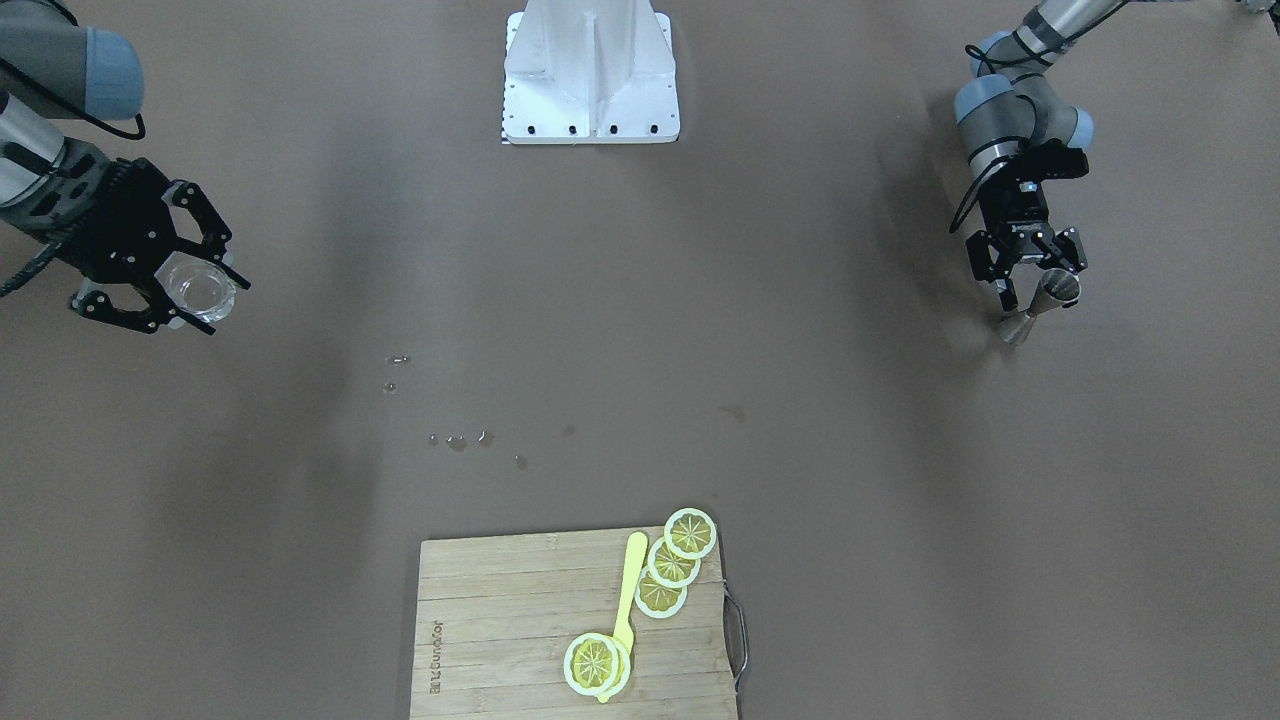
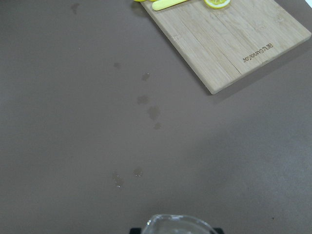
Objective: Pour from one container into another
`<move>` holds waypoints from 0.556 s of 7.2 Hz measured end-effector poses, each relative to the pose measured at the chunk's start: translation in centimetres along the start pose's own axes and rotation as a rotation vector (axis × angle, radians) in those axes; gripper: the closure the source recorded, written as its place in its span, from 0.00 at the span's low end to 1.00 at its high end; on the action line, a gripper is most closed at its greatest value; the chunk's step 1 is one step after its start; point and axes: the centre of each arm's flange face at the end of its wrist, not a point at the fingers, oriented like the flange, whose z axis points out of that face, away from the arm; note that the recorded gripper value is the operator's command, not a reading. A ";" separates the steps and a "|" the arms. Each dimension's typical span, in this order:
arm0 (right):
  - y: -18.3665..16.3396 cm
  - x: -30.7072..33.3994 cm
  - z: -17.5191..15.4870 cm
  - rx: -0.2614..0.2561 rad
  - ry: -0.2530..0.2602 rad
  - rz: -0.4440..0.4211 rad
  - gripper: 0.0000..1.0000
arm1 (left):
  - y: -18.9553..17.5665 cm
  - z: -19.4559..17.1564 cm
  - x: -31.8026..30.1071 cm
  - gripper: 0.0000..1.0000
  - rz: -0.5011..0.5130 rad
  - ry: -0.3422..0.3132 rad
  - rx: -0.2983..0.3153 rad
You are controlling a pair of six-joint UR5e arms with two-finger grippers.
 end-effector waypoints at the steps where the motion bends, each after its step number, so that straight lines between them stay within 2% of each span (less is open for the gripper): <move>1: -0.1 -0.1 0.3 -0.006 0.006 -0.007 1.00 | 0.1 0.0 0.0 0.14 0.001 0.001 -0.009; 2: -0.1 -0.2 0.5 -0.008 0.010 -0.012 1.00 | 0.2 0.1 0.0 0.23 0.001 0.001 -0.015; 3: -0.2 -0.3 0.4 -0.006 0.013 -0.014 1.00 | 0.3 0.1 0.0 0.54 0.001 0.002 -0.018; 4: -0.3 -0.2 0.2 -0.003 0.017 -0.014 1.00 | 0.4 0.1 -0.1 0.79 0.000 0.003 -0.024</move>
